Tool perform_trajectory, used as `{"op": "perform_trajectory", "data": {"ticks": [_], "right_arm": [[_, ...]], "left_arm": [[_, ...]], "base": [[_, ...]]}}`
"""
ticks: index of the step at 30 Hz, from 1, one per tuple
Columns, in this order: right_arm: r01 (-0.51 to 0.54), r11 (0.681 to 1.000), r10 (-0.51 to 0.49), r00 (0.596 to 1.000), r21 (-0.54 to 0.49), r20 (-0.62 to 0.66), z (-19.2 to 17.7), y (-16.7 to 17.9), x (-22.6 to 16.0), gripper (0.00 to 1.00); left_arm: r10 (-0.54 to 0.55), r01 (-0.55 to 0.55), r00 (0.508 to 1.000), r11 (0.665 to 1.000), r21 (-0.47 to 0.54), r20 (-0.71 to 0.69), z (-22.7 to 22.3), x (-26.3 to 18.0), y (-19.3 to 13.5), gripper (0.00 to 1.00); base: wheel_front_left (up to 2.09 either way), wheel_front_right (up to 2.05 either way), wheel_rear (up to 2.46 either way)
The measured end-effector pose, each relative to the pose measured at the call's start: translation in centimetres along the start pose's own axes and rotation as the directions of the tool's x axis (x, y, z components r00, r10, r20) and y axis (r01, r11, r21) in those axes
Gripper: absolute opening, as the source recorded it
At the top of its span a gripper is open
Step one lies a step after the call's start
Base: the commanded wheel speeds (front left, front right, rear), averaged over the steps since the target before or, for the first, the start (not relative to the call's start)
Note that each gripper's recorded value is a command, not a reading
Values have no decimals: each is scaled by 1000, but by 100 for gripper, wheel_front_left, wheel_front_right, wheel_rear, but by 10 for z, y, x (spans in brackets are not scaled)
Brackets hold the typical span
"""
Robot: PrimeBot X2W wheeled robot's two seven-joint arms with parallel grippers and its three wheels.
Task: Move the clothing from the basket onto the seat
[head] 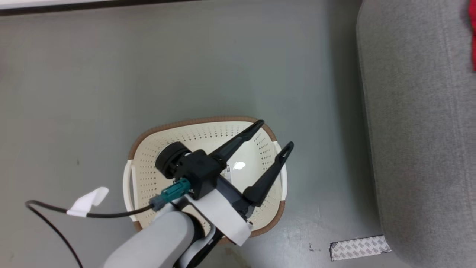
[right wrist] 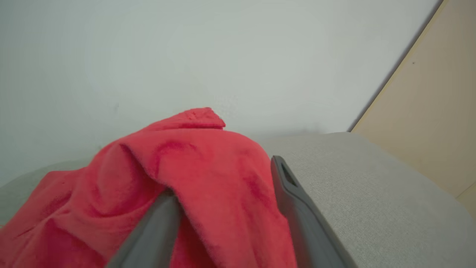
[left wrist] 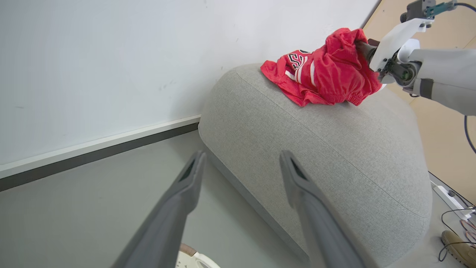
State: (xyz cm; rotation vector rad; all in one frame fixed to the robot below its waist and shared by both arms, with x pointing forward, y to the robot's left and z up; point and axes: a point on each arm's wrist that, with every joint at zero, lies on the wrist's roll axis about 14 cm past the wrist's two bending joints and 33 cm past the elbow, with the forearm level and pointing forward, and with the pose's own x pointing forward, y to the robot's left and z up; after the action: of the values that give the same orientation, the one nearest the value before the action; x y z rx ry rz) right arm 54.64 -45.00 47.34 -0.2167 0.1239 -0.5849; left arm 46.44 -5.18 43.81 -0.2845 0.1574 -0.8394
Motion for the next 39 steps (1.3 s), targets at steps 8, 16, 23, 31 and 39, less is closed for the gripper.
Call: {"op": "perform_trajectory", "data": {"ticks": [8, 16, 23, 31, 39], "right_arm": [[-41, 994, 43, 999, -97, 17, 12, -18, -27, 100], [-115, 986, 120, 992, -121, 32, 8, -30, -77, 100], [-207, 977, 210, 973, -43, 99, 15, -12, -137, 100], [-365, 930, 351, 917, 46, 190, 32, 32, -206, 100], [-494, 863, 448, 846, 107, 287, 58, 72, -262, 100]], "left_arm": [[17, -17, 999, 1000, -6, 39, 16, -6, -7, 100], [80, -81, 995, 997, 15, 63, 27, -22, -5, 100], [158, -161, 985, 986, 40, 72, 35, -48, -1, 100], [346, -354, 932, 933, 63, 111, 50, -99, 19, 100], [567, -582, 807, 811, 61, 164, 59, -178, 44, 100]], "base": [[0, 0, 0], [0, 0, 0], [0, 0, 0], [0, 0, 0], [0, 0, 0]]}}
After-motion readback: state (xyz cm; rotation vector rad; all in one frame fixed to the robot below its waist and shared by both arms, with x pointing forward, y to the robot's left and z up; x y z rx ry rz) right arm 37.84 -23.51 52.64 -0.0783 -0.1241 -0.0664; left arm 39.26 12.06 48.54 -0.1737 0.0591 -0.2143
